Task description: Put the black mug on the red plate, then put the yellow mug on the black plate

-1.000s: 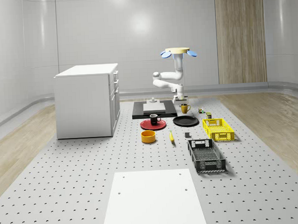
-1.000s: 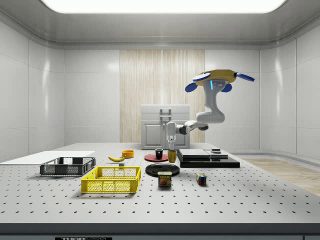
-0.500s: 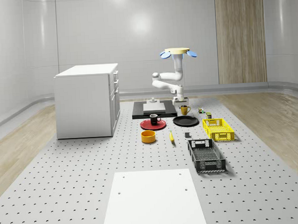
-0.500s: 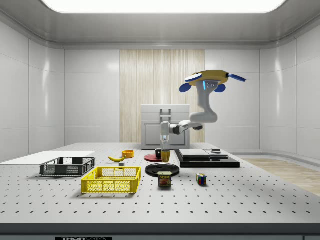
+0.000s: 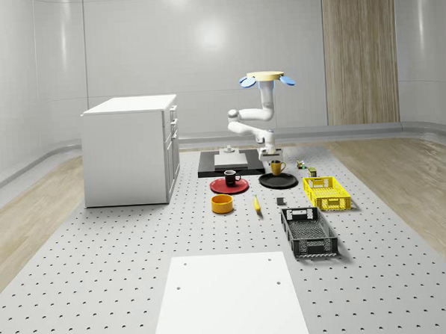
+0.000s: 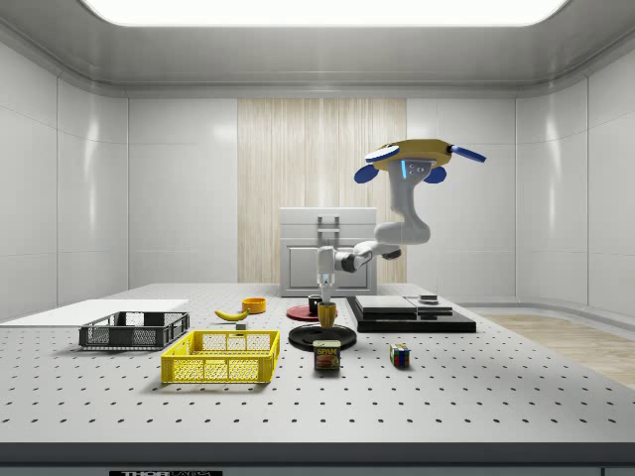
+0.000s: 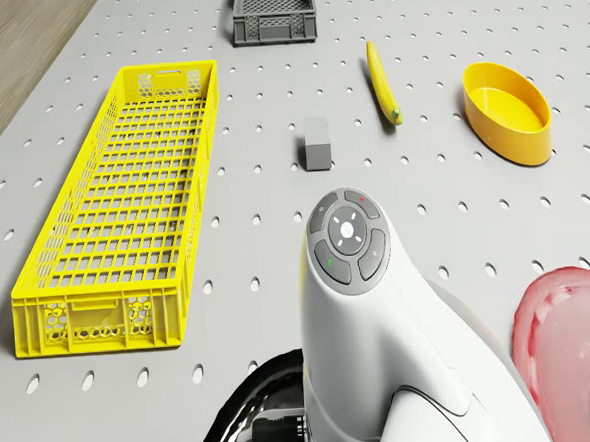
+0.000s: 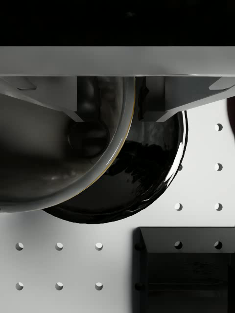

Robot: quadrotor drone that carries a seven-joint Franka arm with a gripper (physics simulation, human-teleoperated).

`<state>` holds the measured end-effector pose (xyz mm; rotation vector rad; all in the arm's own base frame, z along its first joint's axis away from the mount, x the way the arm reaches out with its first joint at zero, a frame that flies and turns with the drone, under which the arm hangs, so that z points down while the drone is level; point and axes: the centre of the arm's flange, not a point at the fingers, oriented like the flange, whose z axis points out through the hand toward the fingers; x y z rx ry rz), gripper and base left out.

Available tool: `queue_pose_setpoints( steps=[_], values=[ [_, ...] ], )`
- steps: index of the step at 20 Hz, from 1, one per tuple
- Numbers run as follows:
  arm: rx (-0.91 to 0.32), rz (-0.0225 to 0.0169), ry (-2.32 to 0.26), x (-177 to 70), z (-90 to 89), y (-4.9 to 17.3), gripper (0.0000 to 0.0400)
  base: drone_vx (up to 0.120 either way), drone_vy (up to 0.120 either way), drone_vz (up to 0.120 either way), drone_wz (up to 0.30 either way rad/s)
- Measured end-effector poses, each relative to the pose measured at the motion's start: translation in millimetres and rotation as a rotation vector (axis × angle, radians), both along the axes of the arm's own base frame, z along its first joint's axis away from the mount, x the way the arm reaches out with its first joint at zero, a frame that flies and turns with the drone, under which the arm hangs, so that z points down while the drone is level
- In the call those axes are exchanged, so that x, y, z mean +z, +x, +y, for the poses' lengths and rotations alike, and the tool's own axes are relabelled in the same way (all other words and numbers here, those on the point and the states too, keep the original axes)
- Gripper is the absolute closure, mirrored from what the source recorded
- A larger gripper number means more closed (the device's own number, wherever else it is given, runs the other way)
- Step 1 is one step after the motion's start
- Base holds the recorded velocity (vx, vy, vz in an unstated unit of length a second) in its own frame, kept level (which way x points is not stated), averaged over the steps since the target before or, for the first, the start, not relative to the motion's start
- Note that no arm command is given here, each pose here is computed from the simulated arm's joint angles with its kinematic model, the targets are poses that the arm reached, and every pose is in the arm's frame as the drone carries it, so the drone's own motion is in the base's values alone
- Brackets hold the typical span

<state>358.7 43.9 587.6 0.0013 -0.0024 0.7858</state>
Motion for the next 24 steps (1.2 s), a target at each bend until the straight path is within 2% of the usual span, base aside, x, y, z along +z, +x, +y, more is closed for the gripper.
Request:
queue_pose_setpoints(
  steps=[11, 13, 16, 19, 24],
  values=[
    [0.000, -0.0001, 0.000, 37.3, 0.0, 0.0, 0.0290, 0.000, 0.000, 0.000, 0.000],
    [0.000, -0.0001, 0.000, 40.8, 0.0, 0.0, 0.0176, 0.000, 0.000, 0.000, 0.000],
    [0.000, -0.0001, 0.000, 37.1, 0.0, 0.0, 0.0083, 0.000, 0.000, 0.000, 0.000],
    [0.000, -0.0001, 0.000, 27.5, 0.0, 0.0, 0.0039, 0.000, 0.000, 0.000, 0.000],
    [0.000, 0.0000, 0.000, 10.5, 0.0, 0.0, 0.0011, 0.000, 0.000, 0.000, 0.000]
  ],
)
